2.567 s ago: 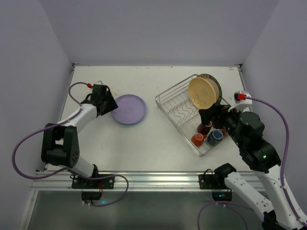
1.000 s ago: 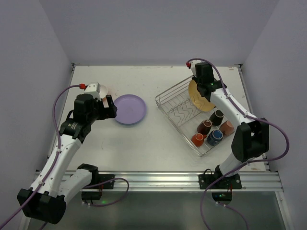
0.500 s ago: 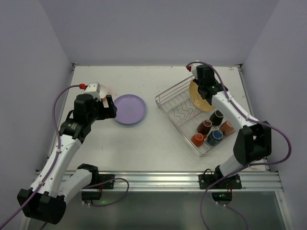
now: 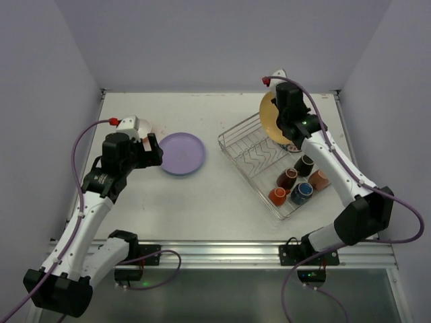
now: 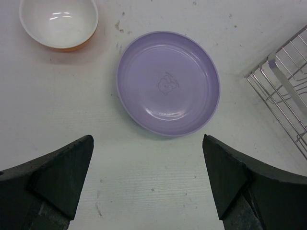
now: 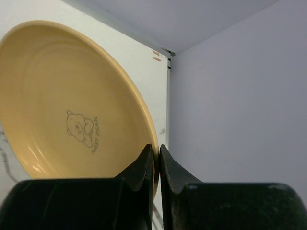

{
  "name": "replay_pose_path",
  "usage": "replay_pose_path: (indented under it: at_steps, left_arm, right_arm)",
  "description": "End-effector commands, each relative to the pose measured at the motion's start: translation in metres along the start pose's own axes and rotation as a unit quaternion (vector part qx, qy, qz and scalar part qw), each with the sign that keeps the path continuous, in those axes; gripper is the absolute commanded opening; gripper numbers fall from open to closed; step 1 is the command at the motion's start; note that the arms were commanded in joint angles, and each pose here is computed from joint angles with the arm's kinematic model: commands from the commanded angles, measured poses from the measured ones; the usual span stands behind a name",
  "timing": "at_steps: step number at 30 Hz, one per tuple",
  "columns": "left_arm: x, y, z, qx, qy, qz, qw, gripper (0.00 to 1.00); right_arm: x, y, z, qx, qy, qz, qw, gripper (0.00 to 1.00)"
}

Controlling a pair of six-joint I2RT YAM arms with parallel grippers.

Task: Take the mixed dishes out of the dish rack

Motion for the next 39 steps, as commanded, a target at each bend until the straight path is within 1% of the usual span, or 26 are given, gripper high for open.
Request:
replay_pose_path:
  at_steps: [1, 2, 3, 5, 7, 8, 9, 10, 11, 12, 13, 14, 15, 17, 19, 21, 24, 25, 26, 27, 29, 30, 33, 37, 38, 39]
  left_arm:
    - [-0.004, -0.01, 0.015, 0.0, -0.029, -0.025, 0.999, 1.0]
    - [-0.006, -0.014, 0.016, 0.0, -0.03, -0.032, 0.999, 1.0]
    - [-0.008, -0.018, 0.019, -0.005, -0.034, -0.04, 0.999, 1.0]
    - [-0.017, -0.04, 0.026, -0.022, -0.034, -0.093, 0.995, 1.0]
    - [-0.027, -0.068, 0.036, -0.033, -0.039, -0.158, 0.986, 1.0]
    - [-0.032, -0.082, 0.035, -0.035, -0.036, -0.183, 0.982, 1.0]
    - [-0.033, -0.095, 0.036, -0.047, -0.032, -0.199, 0.978, 1.0]
    - [-0.033, -0.105, 0.041, -0.049, -0.041, -0.208, 0.976, 1.0]
    - [-0.04, -0.126, 0.04, -0.044, -0.036, -0.231, 0.971, 1.0]
    - [-0.031, -0.135, 0.035, -0.047, -0.021, -0.228, 0.972, 1.0]
    - [-0.026, -0.14, 0.036, -0.046, -0.026, -0.221, 0.974, 1.0]
    - [-0.024, -0.158, 0.032, -0.038, -0.014, -0.229, 0.973, 1.0]
    - [-0.019, -0.162, 0.032, -0.032, -0.017, -0.221, 0.975, 1.0]
    - [-0.013, -0.175, 0.03, -0.016, -0.017, -0.207, 0.978, 1.0]
    - [-0.005, -0.169, 0.026, -0.004, -0.016, -0.166, 0.986, 1.0]
    - [0.004, -0.17, 0.016, 0.01, -0.002, -0.148, 0.989, 0.99]
    - [0.017, -0.165, -0.001, 0.026, 0.019, -0.114, 0.993, 0.9]
    - [0.019, -0.163, -0.004, 0.03, 0.023, -0.106, 0.994, 0.83]
    - [0.021, -0.164, -0.009, 0.031, 0.028, -0.101, 0.994, 0.79]
    - [0.022, -0.163, -0.011, 0.033, 0.031, -0.098, 0.994, 0.65]
    - [0.021, -0.165, -0.014, 0.032, 0.033, -0.099, 0.994, 0.5]
    - [0.021, -0.164, -0.014, 0.031, 0.033, -0.098, 0.994, 0.31]
    - [0.02, -0.162, -0.013, 0.03, 0.031, -0.089, 0.995, 0.0]
    - [0.023, -0.148, -0.008, 0.032, 0.015, -0.048, 0.998, 0.0]
    - [0.023, -0.146, -0.005, 0.031, 0.01, -0.039, 0.999, 0.0]
    - [0.024, -0.138, -0.001, 0.03, -0.001, -0.017, 0.999, 0.0]
  right_arm:
    - [-0.041, -0.038, 0.022, 0.13, -0.016, -0.017, 0.991, 0.0]
    - [-0.048, -0.03, 0.012, 0.129, 0.009, 0.008, 0.992, 0.0]
    - [-0.058, -0.028, 0.023, 0.182, -0.004, 0.025, 0.983, 0.0]
    - [-0.074, -0.017, 0.024, 0.204, -0.012, 0.058, 0.977, 0.0]
    - [-0.093, 0.004, 0.042, 0.251, -0.05, 0.113, 0.96, 0.0]
    - [-0.104, 0.006, 0.047, 0.27, -0.069, 0.133, 0.951, 0.0]
    - [-0.112, 0.024, 0.051, 0.295, -0.072, 0.164, 0.939, 0.0]
    - [-0.122, 0.037, 0.065, 0.313, -0.101, 0.213, 0.92, 0.0]
    - [-0.134, 0.038, 0.07, 0.334, -0.124, 0.235, 0.904, 0.0]
    - [-0.137, 0.058, 0.069, 0.354, -0.119, 0.265, 0.889, 0.0]
    - [-0.142, 0.066, 0.072, 0.367, -0.127, 0.286, 0.876, 0.0]
    - [-0.148, 0.083, 0.077, 0.374, -0.14, 0.325, 0.857, 0.0]
    - [-0.158, 0.082, 0.08, 0.397, -0.151, 0.341, 0.839, 0.0]
    - [-0.164, 0.094, 0.079, 0.416, -0.152, 0.366, 0.819, 0.0]
    - [-0.172, 0.094, 0.075, 0.424, -0.157, 0.373, 0.81, 0.0]
    - [-0.177, 0.1, 0.073, 0.429, -0.161, 0.39, 0.799, 0.0]
    - [-0.18, 0.104, 0.069, 0.437, -0.163, 0.393, 0.792, 0.0]
    - [-0.181, 0.104, 0.068, 0.439, -0.165, 0.392, 0.791, 0.0]
    - [-0.18, 0.107, 0.066, 0.437, -0.16, 0.394, 0.793, 0.0]
    - [-0.179, 0.108, 0.066, 0.437, -0.159, 0.393, 0.793, 0.0]
    - [-0.179, 0.11, 0.065, 0.436, -0.158, 0.395, 0.793, 0.0]
    - [-0.179, 0.11, 0.064, 0.435, -0.158, 0.394, 0.794, 0.0]
    - [-0.177, 0.114, 0.063, 0.433, -0.156, 0.395, 0.795, 0.0]
    - [-0.172, 0.122, 0.062, 0.433, -0.159, 0.395, 0.795, 0.0]
    - [-0.171, 0.124, 0.061, 0.433, -0.158, 0.394, 0.795, 0.03]
    - [-0.171, 0.125, 0.06, 0.433, -0.156, 0.393, 0.796, 0.15]
Point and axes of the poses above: each gripper's point midway between its finger pads, its own x axis out along the fingers, its own y axis along the line the jaws close on, z = x × y, the point moved 1 cm from there along -x, back along the fingers, and after that the axes turned 14 degrees about -x, right-handed, at the moved point
